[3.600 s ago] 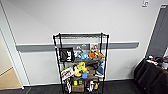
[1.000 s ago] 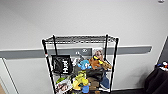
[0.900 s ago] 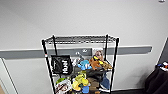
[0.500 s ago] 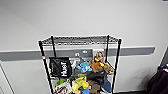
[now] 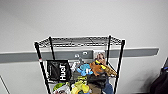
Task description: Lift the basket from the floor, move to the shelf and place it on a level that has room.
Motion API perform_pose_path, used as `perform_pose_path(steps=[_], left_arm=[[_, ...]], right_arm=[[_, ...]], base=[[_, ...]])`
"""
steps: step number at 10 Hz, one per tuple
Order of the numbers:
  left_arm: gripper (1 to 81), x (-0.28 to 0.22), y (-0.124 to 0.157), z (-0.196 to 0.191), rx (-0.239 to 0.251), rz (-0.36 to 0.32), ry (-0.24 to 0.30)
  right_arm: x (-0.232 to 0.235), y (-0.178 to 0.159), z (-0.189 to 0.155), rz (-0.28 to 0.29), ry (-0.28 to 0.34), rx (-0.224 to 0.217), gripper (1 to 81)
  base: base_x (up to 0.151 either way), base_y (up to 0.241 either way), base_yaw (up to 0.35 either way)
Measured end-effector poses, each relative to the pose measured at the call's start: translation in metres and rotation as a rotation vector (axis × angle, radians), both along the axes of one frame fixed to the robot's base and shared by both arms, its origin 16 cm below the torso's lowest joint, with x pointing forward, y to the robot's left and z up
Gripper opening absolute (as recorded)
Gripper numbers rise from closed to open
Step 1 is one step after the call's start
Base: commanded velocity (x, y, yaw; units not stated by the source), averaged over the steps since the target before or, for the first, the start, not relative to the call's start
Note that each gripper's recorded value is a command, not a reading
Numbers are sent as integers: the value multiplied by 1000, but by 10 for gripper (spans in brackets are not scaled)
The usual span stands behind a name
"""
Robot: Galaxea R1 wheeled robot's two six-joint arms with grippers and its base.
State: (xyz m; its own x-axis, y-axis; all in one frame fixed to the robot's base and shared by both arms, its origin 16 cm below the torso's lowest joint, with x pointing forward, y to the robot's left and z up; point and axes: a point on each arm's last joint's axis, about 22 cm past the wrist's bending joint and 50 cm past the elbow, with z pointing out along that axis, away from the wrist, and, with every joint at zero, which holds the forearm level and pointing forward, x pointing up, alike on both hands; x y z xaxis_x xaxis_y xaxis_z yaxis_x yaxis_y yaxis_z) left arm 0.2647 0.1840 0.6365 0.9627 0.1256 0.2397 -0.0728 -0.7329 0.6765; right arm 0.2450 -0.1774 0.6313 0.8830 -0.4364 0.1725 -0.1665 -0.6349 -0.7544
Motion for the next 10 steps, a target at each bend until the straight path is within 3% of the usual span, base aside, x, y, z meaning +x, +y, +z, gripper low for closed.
perform_pose_path(steps=[10], left_arm=[[10,-1,-3,0,-4,-2,1]], right_arm=[[0,-5,0,-4,0,-7,10]], base=[[109,0,0]])
